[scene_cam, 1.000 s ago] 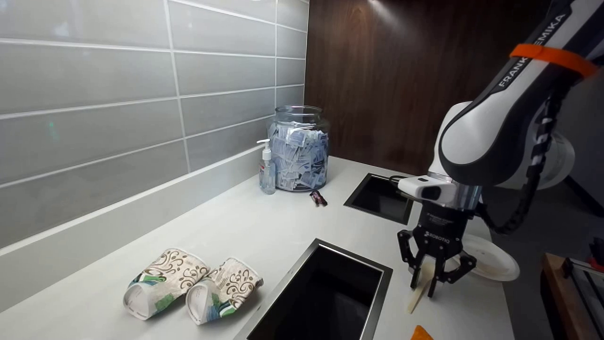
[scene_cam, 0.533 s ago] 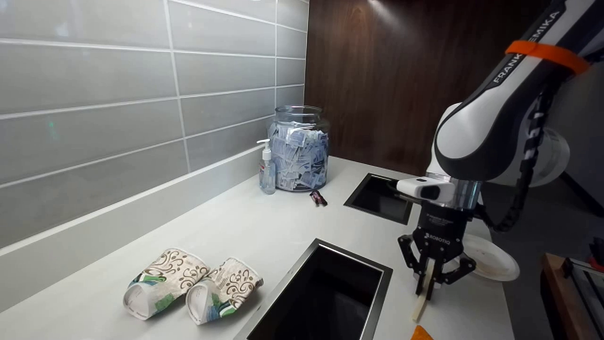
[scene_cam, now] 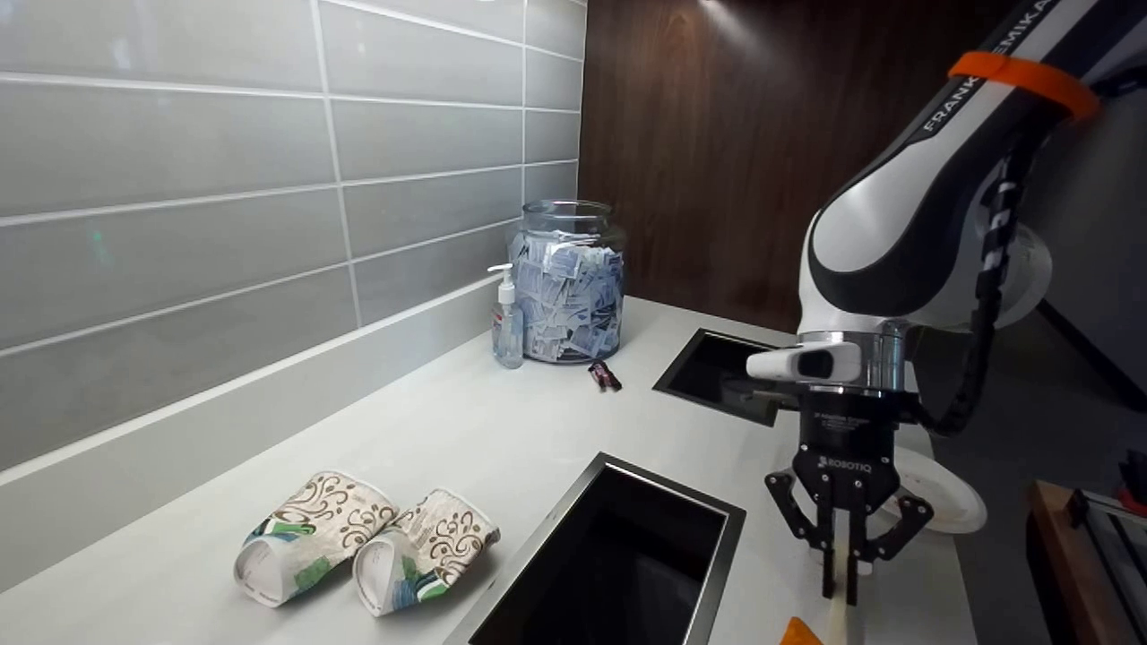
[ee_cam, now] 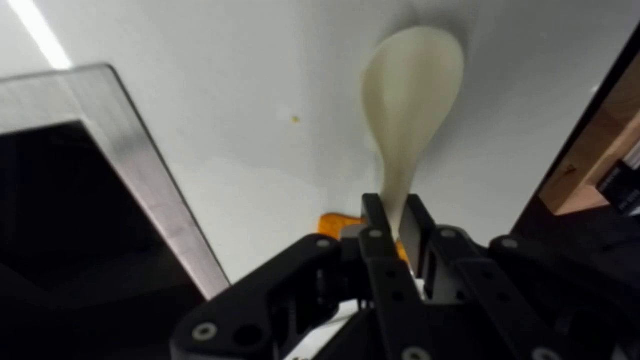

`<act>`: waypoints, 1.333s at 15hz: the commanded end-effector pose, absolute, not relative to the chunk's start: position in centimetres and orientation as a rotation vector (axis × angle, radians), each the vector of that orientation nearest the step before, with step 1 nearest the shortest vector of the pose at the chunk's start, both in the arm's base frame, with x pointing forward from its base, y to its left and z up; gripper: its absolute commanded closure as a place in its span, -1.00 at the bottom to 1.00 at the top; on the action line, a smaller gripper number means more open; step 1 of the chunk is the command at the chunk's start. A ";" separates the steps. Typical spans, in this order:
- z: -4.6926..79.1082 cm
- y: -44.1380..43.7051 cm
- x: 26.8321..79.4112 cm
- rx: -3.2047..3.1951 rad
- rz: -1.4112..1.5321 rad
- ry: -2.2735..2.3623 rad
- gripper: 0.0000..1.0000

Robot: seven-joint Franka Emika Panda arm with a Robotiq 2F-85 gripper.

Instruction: Use the spoon to push the corn chips into the bin

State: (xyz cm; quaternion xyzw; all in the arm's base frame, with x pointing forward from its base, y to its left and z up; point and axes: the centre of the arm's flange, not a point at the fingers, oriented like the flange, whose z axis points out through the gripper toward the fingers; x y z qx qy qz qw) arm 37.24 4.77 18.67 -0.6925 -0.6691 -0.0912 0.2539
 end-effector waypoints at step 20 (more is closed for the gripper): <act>18.2 12.9 37.7 -1.269 -0.054 -1.749 0.93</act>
